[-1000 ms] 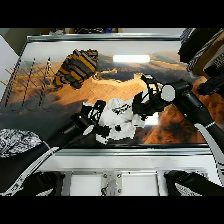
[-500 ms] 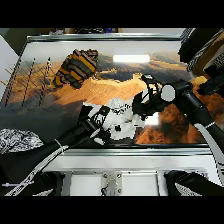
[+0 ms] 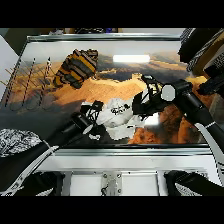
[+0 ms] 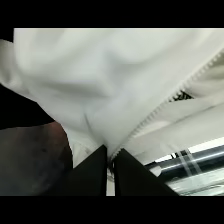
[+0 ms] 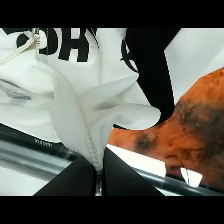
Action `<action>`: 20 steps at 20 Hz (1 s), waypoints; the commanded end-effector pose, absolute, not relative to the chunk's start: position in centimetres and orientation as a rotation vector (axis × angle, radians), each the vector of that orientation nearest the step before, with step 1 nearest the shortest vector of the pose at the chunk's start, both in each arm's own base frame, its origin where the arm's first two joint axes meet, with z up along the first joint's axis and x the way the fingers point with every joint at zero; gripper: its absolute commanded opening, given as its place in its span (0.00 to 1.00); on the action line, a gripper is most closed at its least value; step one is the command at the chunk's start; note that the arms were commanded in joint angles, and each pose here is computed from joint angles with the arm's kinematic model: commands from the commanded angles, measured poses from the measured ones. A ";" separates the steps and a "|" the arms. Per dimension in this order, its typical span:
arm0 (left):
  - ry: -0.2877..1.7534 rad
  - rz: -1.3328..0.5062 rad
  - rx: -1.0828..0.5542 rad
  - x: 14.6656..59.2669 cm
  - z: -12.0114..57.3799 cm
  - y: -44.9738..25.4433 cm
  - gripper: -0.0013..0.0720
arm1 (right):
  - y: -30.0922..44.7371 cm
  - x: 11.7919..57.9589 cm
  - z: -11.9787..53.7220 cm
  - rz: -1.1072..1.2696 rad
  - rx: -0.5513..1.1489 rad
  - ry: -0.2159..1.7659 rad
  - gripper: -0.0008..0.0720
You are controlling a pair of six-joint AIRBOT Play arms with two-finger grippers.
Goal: Fold the clothes and pants, and hang the long-sleeved shirts on hangers.
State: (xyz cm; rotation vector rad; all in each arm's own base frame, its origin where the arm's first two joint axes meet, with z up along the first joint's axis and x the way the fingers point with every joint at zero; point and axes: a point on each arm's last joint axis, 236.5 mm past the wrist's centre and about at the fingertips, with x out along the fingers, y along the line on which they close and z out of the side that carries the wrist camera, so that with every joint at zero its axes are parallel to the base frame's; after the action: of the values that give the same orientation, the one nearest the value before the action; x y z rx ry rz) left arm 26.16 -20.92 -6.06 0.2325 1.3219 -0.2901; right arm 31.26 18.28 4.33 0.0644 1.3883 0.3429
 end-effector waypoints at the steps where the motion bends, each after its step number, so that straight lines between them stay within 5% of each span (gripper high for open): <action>1: 1.220 -0.334 0.207 27.2 0.7 -20.2 0.04 | 17.2 29.8 6.9 0.401 -0.033 1.438 0.03; 6: 0.912 -0.641 -0.042 23.7 19.1 -24.9 0.04 | 15.1 27.6 19.8 0.460 -0.126 1.305 0.03; 9: 0.911 -0.761 -0.067 18.6 22.9 -25.2 0.04 | 13.7 26.8 25.5 0.427 -0.106 1.116 0.03; 12: 0.978 -0.735 -0.060 18.0 20.9 -25.0 0.04 | 11.2 27.6 24.8 0.305 -0.090 1.127 0.03; 16: 1.149 -0.617 -0.007 21.9 11.0 -26.0 0.04 | 9.6 30.5 15.6 0.276 -0.136 1.378 0.03; 20: 1.234 -0.556 -0.132 27.7 3.4 -27.6 0.04 | 9.9 39.1 6.2 0.202 -0.072 1.372 0.03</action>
State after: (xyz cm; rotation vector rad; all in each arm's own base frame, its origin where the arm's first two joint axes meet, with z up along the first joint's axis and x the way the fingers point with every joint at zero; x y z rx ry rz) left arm 24.52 -26.57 8.12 -0.0597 1.1865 -0.5740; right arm 34.17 10.08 11.96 -0.1056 1.3845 0.2457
